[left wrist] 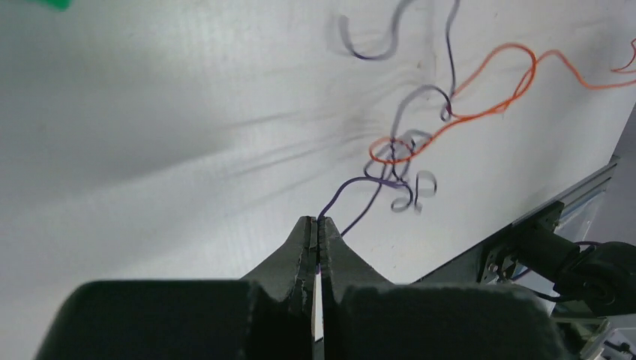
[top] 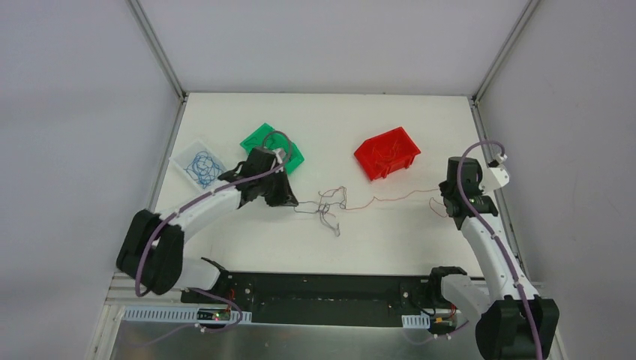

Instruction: Untangle the cables

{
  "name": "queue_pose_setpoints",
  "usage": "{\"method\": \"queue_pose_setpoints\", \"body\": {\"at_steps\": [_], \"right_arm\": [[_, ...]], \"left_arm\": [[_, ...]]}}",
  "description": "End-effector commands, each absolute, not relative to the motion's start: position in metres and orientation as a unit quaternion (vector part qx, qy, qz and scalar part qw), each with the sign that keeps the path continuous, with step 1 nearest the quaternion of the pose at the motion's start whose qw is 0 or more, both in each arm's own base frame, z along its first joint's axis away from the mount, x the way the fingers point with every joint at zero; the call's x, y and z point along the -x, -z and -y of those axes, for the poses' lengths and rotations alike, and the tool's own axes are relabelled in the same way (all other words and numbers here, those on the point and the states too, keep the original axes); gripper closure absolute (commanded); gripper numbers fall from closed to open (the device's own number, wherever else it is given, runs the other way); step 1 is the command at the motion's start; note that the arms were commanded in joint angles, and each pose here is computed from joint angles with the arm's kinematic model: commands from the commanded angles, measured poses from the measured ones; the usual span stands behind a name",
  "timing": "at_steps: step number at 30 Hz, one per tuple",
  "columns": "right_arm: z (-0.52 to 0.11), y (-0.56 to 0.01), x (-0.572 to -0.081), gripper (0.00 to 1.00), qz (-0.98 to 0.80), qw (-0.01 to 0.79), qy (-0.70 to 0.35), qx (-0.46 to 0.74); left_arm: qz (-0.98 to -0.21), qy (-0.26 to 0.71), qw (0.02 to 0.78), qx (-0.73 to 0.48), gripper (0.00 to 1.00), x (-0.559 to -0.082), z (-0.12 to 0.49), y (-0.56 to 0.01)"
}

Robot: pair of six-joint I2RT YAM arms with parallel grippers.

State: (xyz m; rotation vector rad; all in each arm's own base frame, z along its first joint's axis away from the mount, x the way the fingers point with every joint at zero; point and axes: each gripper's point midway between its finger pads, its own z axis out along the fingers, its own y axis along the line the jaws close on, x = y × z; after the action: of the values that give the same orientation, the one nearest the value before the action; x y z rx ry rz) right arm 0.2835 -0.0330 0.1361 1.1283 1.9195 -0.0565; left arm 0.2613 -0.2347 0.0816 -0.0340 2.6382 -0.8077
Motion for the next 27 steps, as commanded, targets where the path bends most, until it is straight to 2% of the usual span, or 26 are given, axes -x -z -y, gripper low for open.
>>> {"method": "queue_pose_setpoints", "body": {"at_steps": [1,5,11,18,22,27], "right_arm": [[0.064,-0.146,-0.265,1.00,-0.719,0.465,0.059,-0.514],[0.063,-0.161,-0.266,1.00,-0.703,0.489,0.038,-0.515],[0.083,-0.177,-0.256,1.00,-0.667,0.497,0.071,-0.551],[0.091,-0.188,-0.246,1.00,-0.639,0.515,0.072,-0.567],[0.114,-0.187,-0.222,1.00,-0.586,0.517,0.110,-0.614],[0.110,-0.179,-0.228,1.00,-0.585,0.522,0.068,-0.617]], "left_arm": [[-0.926,0.279,0.240,0.085,1.00,-0.248,0.185,-0.095],[-0.909,0.256,0.303,0.128,1.00,-0.247,0.153,-0.110],[-0.893,0.152,0.343,0.248,1.00,-0.240,0.086,-0.107],[-0.836,0.061,0.418,0.351,1.00,-0.224,0.023,-0.124],[-0.776,-0.026,0.435,0.457,1.00,-0.192,-0.027,-0.128],[-0.735,-0.040,0.476,0.481,1.00,-0.179,-0.048,-0.138]]}}
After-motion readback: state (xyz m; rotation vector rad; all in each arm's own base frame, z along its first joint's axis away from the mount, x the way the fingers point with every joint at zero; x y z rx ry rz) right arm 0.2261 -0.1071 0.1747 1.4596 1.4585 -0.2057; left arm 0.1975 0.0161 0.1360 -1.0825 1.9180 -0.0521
